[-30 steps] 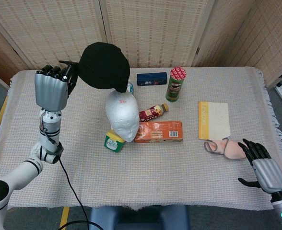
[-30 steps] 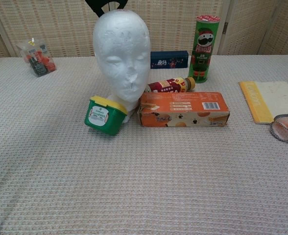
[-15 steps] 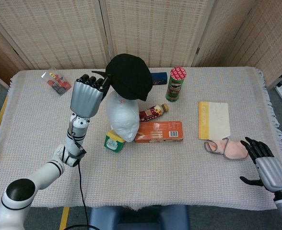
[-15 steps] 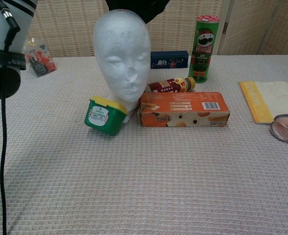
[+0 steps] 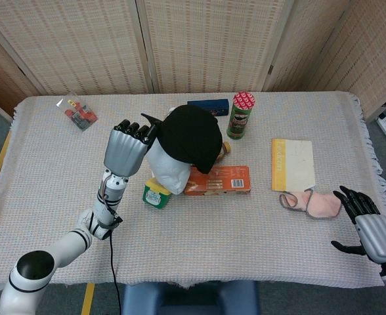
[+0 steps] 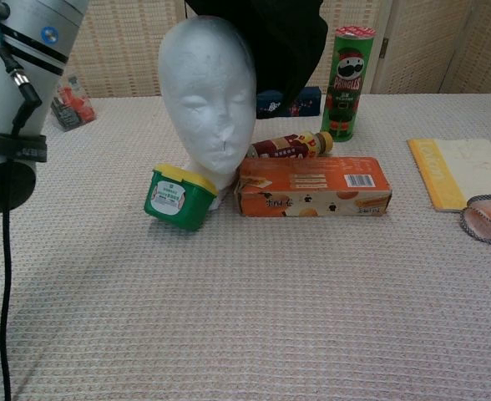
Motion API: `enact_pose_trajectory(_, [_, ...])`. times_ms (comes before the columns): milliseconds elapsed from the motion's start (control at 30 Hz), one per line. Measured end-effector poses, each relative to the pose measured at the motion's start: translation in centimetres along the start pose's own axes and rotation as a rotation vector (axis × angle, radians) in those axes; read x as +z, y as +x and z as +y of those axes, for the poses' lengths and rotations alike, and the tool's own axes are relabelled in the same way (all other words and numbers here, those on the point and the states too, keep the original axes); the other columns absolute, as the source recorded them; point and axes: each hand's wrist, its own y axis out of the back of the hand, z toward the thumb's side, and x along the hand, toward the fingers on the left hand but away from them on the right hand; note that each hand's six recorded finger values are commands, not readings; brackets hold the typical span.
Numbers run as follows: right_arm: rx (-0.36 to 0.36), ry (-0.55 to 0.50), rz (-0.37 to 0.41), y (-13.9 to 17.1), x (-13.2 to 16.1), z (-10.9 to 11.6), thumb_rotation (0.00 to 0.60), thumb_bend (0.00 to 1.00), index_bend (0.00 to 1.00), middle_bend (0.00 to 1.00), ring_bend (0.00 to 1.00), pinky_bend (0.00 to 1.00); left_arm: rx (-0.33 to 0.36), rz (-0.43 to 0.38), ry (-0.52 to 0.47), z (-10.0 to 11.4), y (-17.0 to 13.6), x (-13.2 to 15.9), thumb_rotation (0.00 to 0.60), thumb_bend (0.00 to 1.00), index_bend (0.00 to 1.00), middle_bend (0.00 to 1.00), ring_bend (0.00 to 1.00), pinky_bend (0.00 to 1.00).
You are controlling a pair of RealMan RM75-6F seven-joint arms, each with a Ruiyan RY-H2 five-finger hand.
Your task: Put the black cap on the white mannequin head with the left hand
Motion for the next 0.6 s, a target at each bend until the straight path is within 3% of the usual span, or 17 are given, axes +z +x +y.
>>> enact_pose_trajectory(333, [-0.022, -0.005, 0.041, 1.1, 0.8, 0.5, 0.600, 0.01, 0.00, 0.00, 0.00, 0.00, -0.107, 0.055, -0.004, 0.7, -7.1, -2.6, 0.600, 0.53, 0.69, 1.00, 1.00, 1.00])
enact_pose_trajectory(600, [-0.030, -0.010, 0.049, 1.5, 0.8, 0.8, 0.600, 0.02, 0.00, 0.00, 0.00, 0.00, -0.129, 0.096, -0.022, 2.0, -10.2, -3.8, 0.600, 0.54, 0.69, 1.00, 1.00, 1.00])
